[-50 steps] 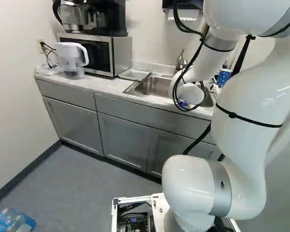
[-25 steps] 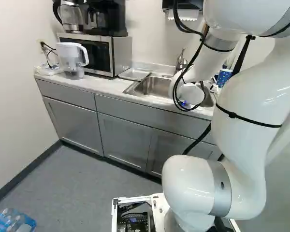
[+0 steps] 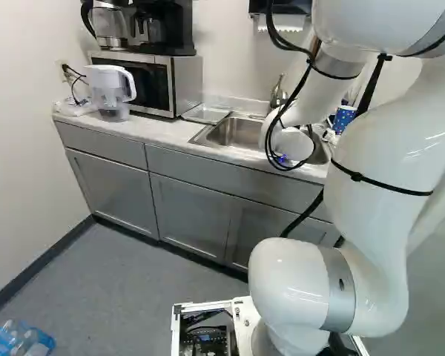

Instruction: Rinse the cup and place it in the tray

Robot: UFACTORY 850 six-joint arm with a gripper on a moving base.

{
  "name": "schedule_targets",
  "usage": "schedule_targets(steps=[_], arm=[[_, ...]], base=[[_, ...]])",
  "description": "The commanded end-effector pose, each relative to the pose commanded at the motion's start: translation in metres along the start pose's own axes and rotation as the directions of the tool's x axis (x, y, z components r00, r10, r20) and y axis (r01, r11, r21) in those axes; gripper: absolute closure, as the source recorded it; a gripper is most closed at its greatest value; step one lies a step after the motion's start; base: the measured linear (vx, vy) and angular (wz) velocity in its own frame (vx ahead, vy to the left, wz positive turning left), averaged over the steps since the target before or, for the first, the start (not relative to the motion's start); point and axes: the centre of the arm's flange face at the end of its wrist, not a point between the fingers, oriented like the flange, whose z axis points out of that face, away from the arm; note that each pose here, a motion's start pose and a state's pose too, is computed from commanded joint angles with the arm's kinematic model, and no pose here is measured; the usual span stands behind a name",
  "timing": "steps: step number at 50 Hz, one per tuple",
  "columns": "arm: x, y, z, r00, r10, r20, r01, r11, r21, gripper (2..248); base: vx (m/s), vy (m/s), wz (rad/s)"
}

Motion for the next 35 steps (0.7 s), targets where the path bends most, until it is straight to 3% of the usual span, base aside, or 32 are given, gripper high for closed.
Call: schedule_targets(steps=[35], arm=[[0.0,0.0,0.0,1.0,0.0,0.0,0.0,1.0,0.0,124]], base=[[0.0,0.0,0.0]])
